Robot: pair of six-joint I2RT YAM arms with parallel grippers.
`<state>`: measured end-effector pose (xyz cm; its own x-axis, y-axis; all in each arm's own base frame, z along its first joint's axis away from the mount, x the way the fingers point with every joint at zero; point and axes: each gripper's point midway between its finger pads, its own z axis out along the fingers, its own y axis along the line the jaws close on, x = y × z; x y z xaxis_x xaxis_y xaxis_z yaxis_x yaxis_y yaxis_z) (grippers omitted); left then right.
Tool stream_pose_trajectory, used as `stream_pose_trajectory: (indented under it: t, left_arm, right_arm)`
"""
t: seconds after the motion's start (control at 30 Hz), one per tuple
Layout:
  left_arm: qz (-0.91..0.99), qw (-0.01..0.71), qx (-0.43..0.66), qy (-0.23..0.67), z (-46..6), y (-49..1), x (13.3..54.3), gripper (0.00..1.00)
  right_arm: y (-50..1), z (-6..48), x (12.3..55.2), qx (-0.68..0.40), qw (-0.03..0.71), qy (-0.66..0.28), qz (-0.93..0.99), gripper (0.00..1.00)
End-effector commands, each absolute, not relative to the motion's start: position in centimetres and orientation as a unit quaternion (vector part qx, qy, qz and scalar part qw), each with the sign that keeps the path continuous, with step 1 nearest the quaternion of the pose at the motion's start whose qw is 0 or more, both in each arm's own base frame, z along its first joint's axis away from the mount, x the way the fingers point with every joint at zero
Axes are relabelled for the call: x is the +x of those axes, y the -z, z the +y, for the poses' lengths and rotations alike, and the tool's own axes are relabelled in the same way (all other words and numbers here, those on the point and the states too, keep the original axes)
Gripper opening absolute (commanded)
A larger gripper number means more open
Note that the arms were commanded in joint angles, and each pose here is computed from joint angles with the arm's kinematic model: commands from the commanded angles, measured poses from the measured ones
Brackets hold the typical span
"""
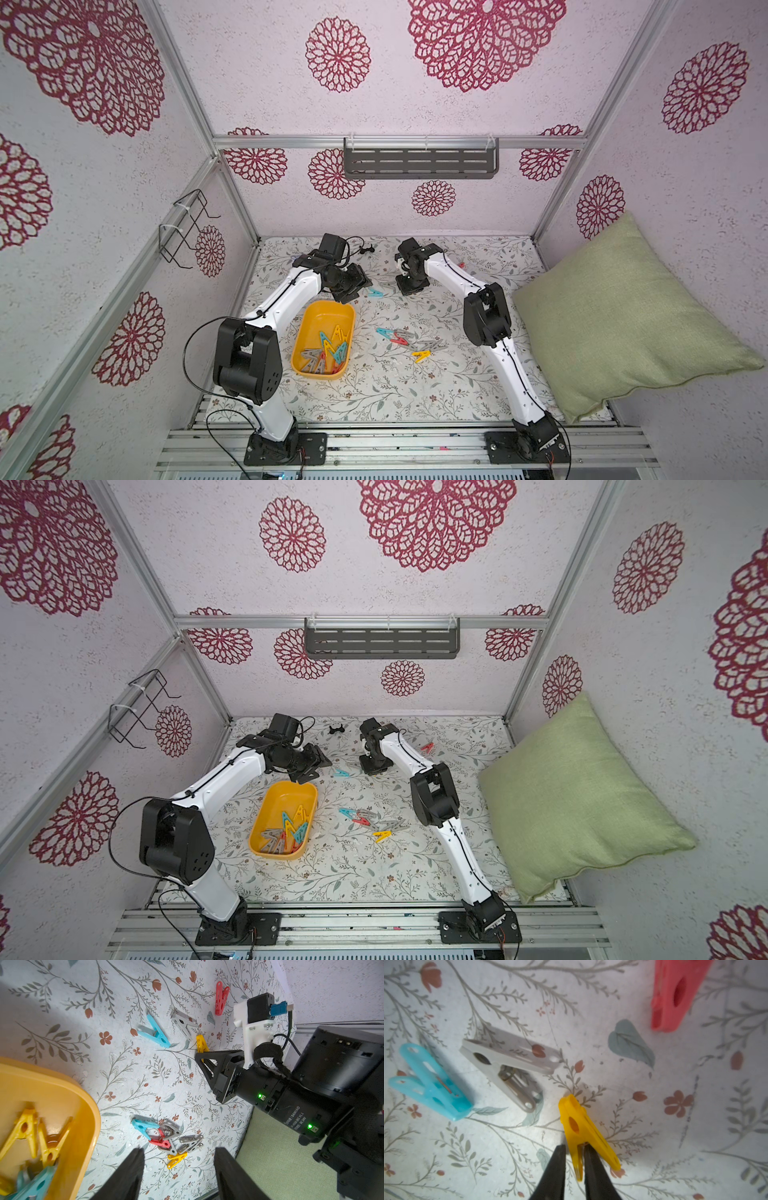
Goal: Put the clothespins into the storage box
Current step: Pick up the clothespin from the center of the board.
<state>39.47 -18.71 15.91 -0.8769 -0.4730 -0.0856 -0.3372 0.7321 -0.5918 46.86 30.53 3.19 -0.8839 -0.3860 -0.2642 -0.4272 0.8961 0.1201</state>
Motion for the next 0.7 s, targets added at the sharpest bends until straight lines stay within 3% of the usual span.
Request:
stream_pose_trajectory:
  t: [0.0,0.1,0.3,0.67]
  left_arm:
    - [0.923,0.123,-0.216,0.293,-18.0,-16.4,39.0,0.61]
    - [0.921,0.131,-0.222,0.292,-17.2,-16.9,38.8,0.61]
    - [0.915,0.151,-0.239,0.286,-14.5,-18.0,37.9,0.61]
    - [0.905,0.184,-0.289,0.252,-8.1,-18.9,34.6,0.61]
  right_arm:
    - [-5.1,31.2,46.4,-0.205,0.122,-0.106,0.965,0.16]
    - [-6.8,31.9,46.4,-0.202,0.136,-0.117,0.963,0.08]
    - [-10.3,34.5,44.9,-0.214,0.157,-0.146,0.953,0.06]
    - [-16.7,44.8,36.5,-0.295,0.168,-0.240,0.909,0.06]
